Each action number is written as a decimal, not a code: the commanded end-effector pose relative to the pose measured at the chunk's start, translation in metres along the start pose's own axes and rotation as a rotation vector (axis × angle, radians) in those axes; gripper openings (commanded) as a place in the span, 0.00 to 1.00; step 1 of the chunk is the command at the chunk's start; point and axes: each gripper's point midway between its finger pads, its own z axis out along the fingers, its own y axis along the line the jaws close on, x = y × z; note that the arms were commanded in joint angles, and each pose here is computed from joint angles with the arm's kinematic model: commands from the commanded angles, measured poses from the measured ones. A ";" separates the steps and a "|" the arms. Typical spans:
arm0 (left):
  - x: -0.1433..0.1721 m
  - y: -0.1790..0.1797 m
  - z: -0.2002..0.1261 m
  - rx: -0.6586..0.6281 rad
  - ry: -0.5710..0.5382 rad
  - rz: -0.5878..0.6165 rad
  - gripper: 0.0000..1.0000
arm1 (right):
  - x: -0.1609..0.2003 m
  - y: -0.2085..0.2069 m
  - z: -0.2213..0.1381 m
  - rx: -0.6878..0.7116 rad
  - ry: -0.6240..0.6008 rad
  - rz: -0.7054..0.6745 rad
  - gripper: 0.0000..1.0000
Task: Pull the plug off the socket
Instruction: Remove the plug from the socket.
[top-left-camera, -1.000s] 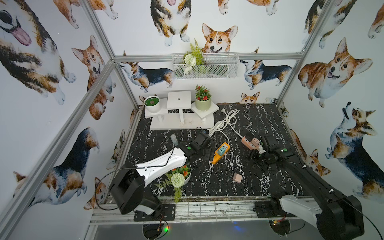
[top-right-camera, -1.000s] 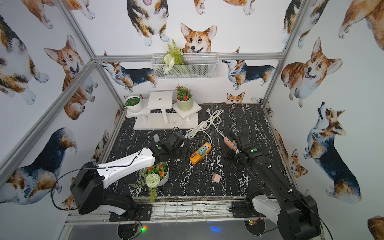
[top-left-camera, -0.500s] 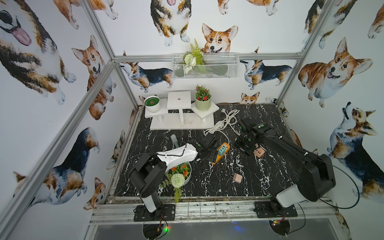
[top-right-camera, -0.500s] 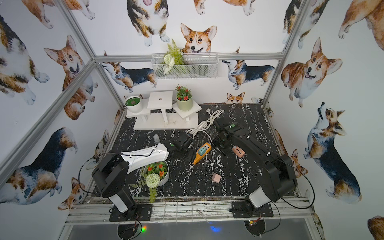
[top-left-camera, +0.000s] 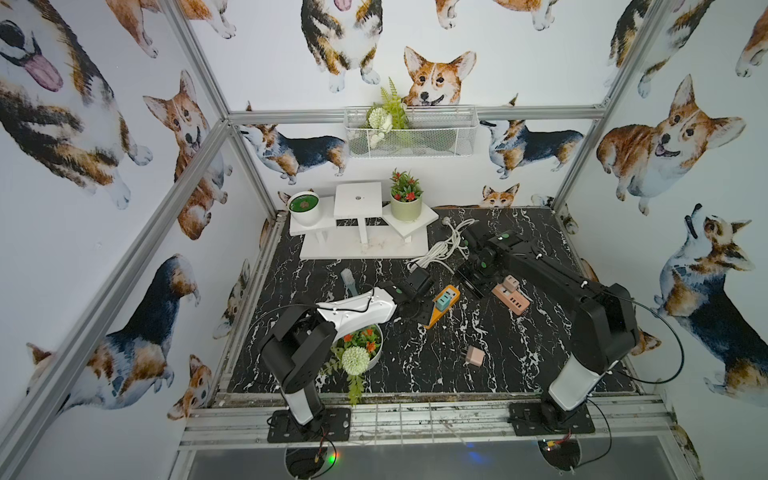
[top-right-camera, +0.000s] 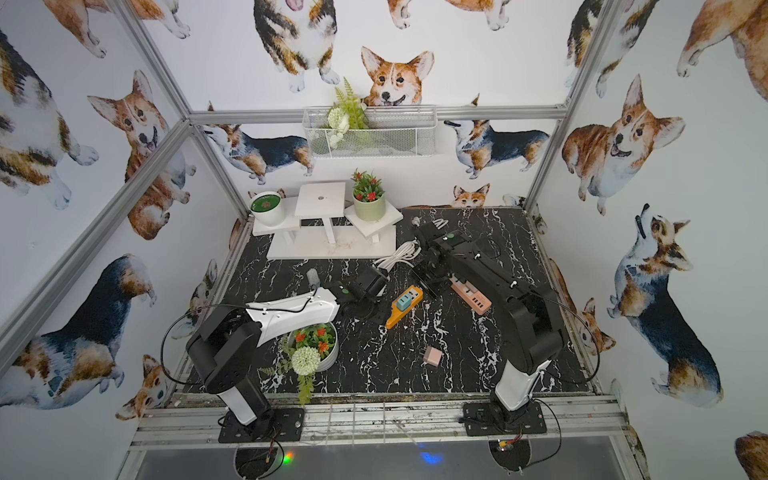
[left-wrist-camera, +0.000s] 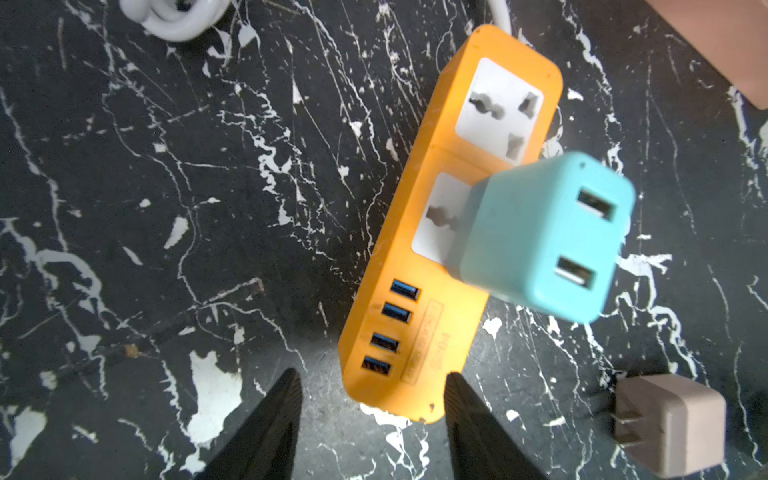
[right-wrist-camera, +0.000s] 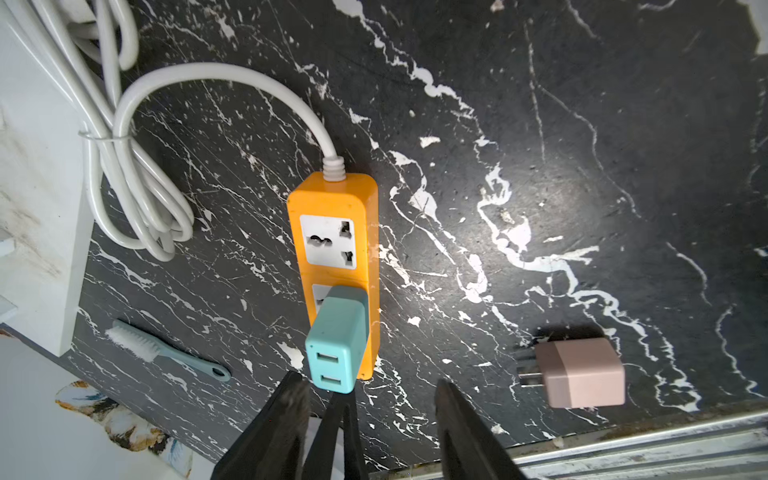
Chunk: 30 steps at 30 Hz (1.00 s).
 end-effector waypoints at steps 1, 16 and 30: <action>-0.003 -0.008 -0.003 0.007 -0.011 0.033 0.51 | 0.002 0.000 0.004 0.034 0.010 0.019 0.54; 0.010 -0.017 0.000 -0.017 0.003 0.125 0.42 | 0.009 0.009 0.019 0.041 0.047 0.102 0.51; 0.025 -0.010 0.011 -0.035 0.047 0.142 0.39 | 0.027 0.021 0.038 0.065 0.087 0.145 0.51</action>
